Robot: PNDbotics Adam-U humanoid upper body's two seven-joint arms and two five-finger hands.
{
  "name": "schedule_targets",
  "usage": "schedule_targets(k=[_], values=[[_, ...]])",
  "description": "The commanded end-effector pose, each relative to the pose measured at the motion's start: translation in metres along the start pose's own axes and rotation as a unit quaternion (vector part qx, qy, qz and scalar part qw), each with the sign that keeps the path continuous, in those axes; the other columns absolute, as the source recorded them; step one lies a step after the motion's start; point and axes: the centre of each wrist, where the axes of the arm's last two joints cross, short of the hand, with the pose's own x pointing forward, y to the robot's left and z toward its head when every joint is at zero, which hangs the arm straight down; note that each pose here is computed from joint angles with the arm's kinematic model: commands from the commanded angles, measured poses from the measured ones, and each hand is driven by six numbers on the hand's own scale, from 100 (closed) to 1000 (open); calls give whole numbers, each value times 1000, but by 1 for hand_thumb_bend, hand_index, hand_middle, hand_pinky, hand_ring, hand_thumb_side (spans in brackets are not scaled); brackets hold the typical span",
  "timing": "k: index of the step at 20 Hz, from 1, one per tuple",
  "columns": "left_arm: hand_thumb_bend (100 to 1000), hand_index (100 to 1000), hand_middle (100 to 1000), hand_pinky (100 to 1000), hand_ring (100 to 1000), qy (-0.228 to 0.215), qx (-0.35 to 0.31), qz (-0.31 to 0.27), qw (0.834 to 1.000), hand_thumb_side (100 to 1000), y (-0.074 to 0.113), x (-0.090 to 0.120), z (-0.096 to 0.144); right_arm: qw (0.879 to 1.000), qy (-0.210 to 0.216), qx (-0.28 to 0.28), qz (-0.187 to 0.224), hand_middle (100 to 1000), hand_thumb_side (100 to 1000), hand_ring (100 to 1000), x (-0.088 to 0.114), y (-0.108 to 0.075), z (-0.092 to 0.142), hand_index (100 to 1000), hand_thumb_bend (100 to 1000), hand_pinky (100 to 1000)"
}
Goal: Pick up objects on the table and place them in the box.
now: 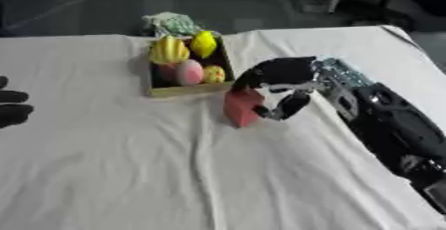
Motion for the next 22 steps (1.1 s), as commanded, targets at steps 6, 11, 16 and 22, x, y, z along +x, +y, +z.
schedule_targets(k=[6,11,16,22], values=[[100,919,742,834,775,-5,-1,-3,1000,809,-1,6,-1,1000,-8,5,-7,523,298,751,-5,-5,0,666,100,757],[100,919,741,834,774,-2,1,1,1000,814,-2,5,-1,999,4,-34,-37,441,257,689,-10,-5,7,581,100,739],[100,919,741,834,774,1,0,2,1000,820,-3,4,0,995,12,-80,-55,423,239,672,-19,-28,24,570,100,737],[100,919,741,834,774,2,-1,1,1000,827,-4,4,-1,990,37,-117,-72,420,231,667,-31,-58,47,568,100,736]])
